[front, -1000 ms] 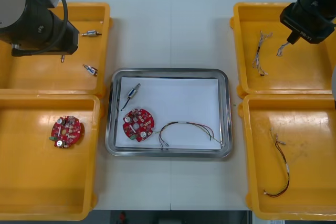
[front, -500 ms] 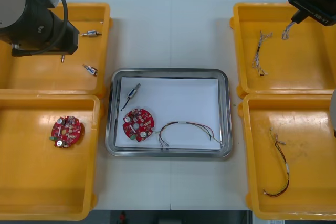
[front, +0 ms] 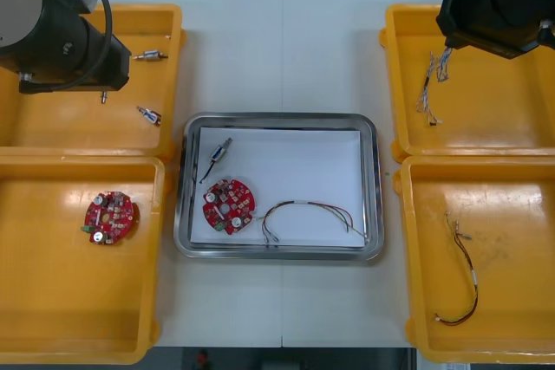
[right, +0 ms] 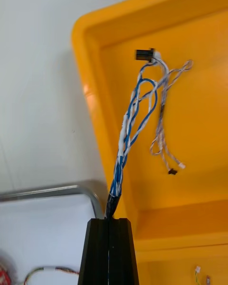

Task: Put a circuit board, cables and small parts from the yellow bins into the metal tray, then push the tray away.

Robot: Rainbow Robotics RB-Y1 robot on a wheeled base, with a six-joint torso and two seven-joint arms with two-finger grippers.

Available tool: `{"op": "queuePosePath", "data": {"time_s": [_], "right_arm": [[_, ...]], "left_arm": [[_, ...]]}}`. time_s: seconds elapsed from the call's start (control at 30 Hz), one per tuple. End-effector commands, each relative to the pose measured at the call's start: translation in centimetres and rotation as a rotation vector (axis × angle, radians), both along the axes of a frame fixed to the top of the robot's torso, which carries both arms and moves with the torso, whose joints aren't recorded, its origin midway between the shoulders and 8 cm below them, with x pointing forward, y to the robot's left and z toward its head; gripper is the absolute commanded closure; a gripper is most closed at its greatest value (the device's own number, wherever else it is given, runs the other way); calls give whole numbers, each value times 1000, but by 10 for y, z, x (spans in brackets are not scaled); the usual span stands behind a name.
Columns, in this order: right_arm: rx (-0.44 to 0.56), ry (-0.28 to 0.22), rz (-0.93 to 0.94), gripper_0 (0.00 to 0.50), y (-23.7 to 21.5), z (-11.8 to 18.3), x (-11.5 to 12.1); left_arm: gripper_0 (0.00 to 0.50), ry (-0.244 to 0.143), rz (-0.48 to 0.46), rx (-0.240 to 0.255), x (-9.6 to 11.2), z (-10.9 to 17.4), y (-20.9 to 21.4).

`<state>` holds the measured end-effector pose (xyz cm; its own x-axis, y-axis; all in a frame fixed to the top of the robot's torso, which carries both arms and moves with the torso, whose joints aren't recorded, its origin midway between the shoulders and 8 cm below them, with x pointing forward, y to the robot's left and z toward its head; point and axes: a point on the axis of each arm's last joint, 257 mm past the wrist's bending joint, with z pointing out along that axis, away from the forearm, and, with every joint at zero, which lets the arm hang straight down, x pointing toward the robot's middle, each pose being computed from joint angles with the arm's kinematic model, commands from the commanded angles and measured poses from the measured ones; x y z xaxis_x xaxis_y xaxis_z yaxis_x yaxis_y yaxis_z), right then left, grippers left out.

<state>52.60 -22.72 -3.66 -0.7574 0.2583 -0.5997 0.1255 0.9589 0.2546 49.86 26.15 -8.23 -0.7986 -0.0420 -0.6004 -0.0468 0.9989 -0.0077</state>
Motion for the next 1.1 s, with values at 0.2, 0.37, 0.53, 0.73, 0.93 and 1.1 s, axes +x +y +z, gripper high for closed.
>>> {"op": "queuePosePath", "data": {"time_s": [0.2, 0.37, 0.53, 0.73, 0.93, 1.1], "right_arm": [[-167, -44, 321, 500, 66, -7, -53], [-216, -45, 478, 500, 102, -17, -81], [-308, -42, 601, 500, 121, -34, -99], [-514, -49, 774, 500, 124, -58, -99], [-729, -23, 950, 500, 121, -87, -97], [-883, -59, 1094, 500, 128, -104, -85]], "left_arm": [[499, -29, 11, -28, -2, 9, -2], [499, -30, 10, -24, -2, 10, -1], [500, -32, 11, -20, -2, 10, 0], [500, -34, 16, -19, -1, 10, 1], [498, -34, 15, -20, -1, 10, 0], [499, -34, 17, -20, -1, 10, 0]]}}
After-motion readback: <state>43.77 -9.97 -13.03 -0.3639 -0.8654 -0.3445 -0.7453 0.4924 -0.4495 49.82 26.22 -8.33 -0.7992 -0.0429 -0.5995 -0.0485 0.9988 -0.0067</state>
